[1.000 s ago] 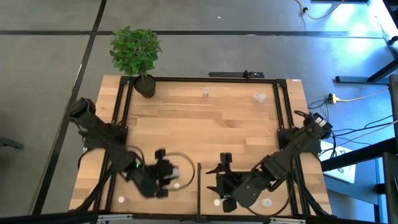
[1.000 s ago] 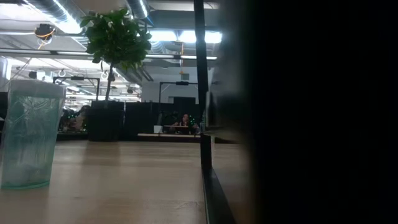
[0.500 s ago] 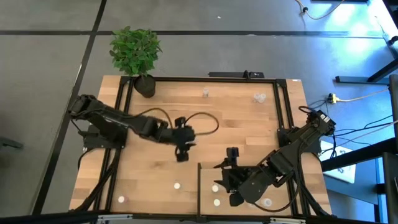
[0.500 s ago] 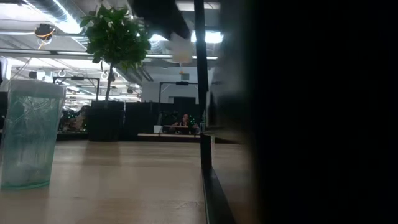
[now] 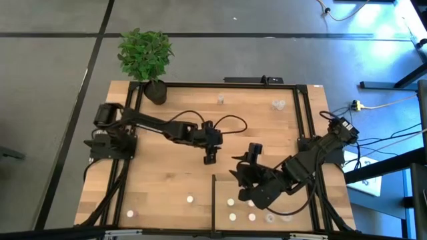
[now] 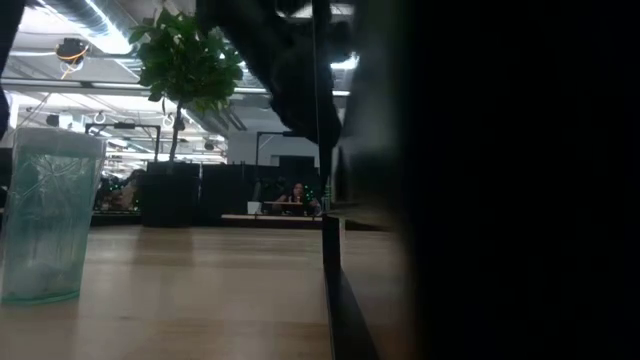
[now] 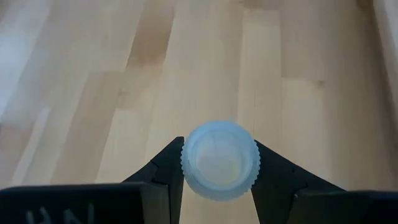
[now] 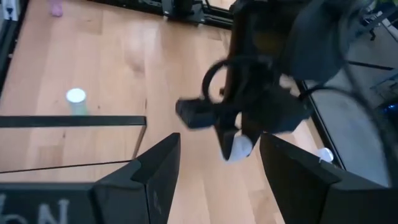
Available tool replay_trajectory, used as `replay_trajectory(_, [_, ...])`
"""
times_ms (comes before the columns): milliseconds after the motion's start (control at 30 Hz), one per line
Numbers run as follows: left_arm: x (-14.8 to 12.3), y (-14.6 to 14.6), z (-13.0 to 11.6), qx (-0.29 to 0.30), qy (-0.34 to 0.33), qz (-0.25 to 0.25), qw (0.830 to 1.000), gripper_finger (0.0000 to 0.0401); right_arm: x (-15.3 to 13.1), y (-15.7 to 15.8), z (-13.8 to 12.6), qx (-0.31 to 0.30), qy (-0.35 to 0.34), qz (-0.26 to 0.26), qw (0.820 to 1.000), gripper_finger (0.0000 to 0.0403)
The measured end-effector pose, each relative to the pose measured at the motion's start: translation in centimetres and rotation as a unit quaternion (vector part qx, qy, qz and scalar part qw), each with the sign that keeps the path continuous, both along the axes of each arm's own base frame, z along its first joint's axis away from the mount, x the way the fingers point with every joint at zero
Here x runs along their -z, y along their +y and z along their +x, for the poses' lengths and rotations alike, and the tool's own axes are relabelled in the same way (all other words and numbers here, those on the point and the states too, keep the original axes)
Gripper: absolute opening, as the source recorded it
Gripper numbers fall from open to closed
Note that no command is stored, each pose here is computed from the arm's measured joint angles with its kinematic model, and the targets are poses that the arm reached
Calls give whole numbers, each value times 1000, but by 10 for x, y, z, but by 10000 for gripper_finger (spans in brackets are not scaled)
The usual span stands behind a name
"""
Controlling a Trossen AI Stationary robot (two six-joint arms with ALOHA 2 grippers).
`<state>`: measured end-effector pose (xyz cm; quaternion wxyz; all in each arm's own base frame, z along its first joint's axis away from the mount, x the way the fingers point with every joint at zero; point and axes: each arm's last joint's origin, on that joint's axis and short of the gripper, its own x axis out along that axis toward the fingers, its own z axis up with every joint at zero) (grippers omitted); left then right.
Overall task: Pick and place medicine bottles onto shelf by color
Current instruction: Put the bottom white pill bottle on the shelf aligned with the other white pill bottle
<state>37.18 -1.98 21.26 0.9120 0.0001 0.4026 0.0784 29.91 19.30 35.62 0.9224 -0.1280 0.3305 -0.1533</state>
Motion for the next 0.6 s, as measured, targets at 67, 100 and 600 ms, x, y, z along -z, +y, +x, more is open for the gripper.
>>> replay_trajectory(67, [7, 2, 7, 3, -8, 5, 1000, 126, 0, -3, 2, 5, 1, -1, 1000, 223])
replay_trajectory(100, [10, 3, 9, 3, -12, 5, 1000, 126, 0, -5, 3, 7, 1, -1, 1000, 223])
replay_trajectory(600, [40, 21, 24, -31, -13, -3, 999, 126, 0, -9, 7, 13, 0, 4, 1000, 223])
